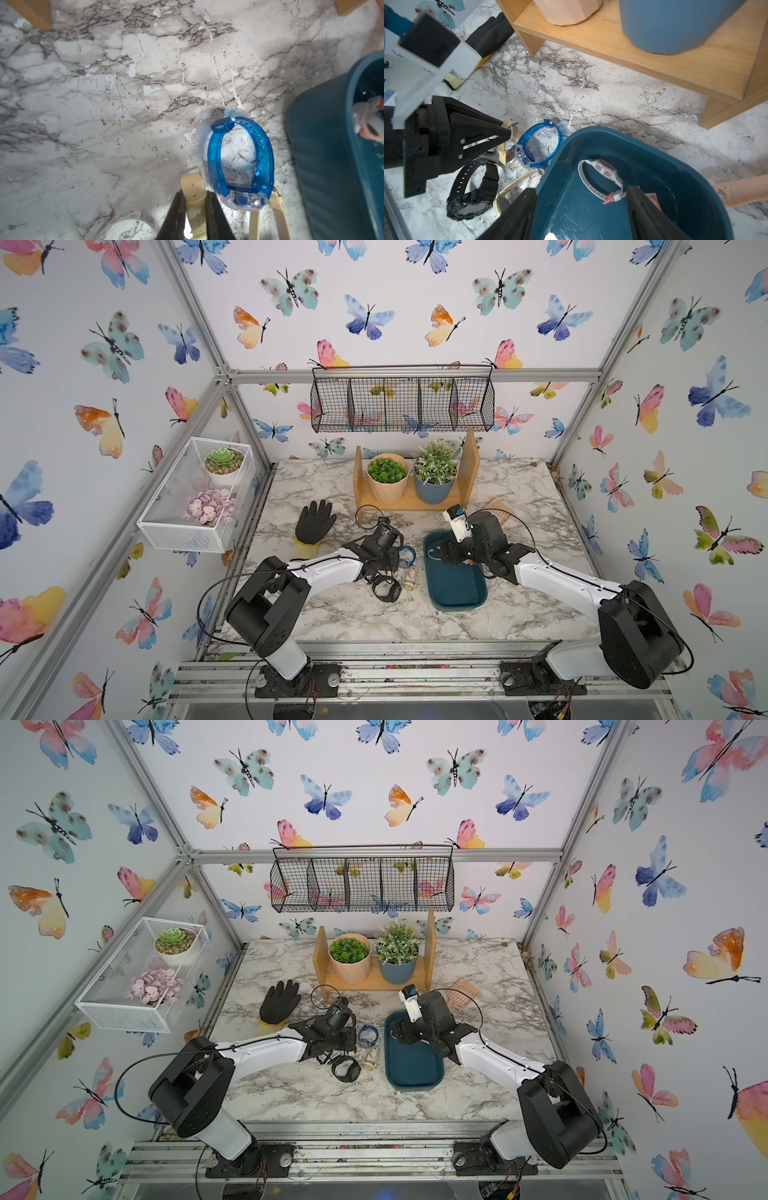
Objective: Put the watch into the storage box
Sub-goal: Pick up the watch at the center of the board, then place the watch in the storage box, then pick up the watch at the center of the board.
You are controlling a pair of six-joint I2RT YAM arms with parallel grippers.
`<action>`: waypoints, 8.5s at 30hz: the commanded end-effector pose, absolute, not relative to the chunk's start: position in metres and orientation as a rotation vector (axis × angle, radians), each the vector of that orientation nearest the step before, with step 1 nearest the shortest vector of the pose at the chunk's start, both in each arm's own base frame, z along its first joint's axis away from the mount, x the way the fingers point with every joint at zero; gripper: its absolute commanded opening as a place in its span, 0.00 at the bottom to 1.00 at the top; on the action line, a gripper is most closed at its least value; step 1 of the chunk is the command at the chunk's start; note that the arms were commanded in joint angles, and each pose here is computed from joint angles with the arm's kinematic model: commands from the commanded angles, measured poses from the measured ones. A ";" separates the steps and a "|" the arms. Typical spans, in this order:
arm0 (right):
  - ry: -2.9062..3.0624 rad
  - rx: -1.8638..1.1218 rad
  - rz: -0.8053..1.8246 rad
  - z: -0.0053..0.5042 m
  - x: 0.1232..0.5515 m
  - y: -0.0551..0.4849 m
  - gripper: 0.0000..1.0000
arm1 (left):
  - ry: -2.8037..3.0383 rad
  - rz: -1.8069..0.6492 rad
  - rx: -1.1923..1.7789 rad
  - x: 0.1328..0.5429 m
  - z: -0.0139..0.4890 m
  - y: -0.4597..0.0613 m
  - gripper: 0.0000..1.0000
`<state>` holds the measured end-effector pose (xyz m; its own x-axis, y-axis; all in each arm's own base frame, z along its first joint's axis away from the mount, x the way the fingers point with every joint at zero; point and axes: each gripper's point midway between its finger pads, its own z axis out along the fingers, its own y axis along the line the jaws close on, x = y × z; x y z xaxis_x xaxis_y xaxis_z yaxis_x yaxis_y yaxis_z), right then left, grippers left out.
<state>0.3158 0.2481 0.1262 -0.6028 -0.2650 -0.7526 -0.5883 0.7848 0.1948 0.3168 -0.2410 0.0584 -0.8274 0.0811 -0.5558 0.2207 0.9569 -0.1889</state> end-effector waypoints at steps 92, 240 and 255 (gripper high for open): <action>2.583 -0.664 0.355 0.081 0.304 0.238 0.02 | 2.147 -0.389 0.291 0.315 0.168 -0.211 0.69; 2.082 -0.988 1.201 0.160 0.278 0.374 0.28 | 2.141 -0.426 0.463 0.296 0.143 -0.243 0.00; 2.072 -0.978 1.063 0.175 0.283 0.358 0.14 | 2.131 -0.428 0.440 0.300 0.150 -0.245 0.62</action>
<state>0.2779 0.3623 0.1572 -0.5962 -0.3310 -0.7314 -0.7937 0.3803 0.4749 0.2962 -0.2382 0.1354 -0.5606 0.1688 -0.8107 0.4476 0.8855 -0.1251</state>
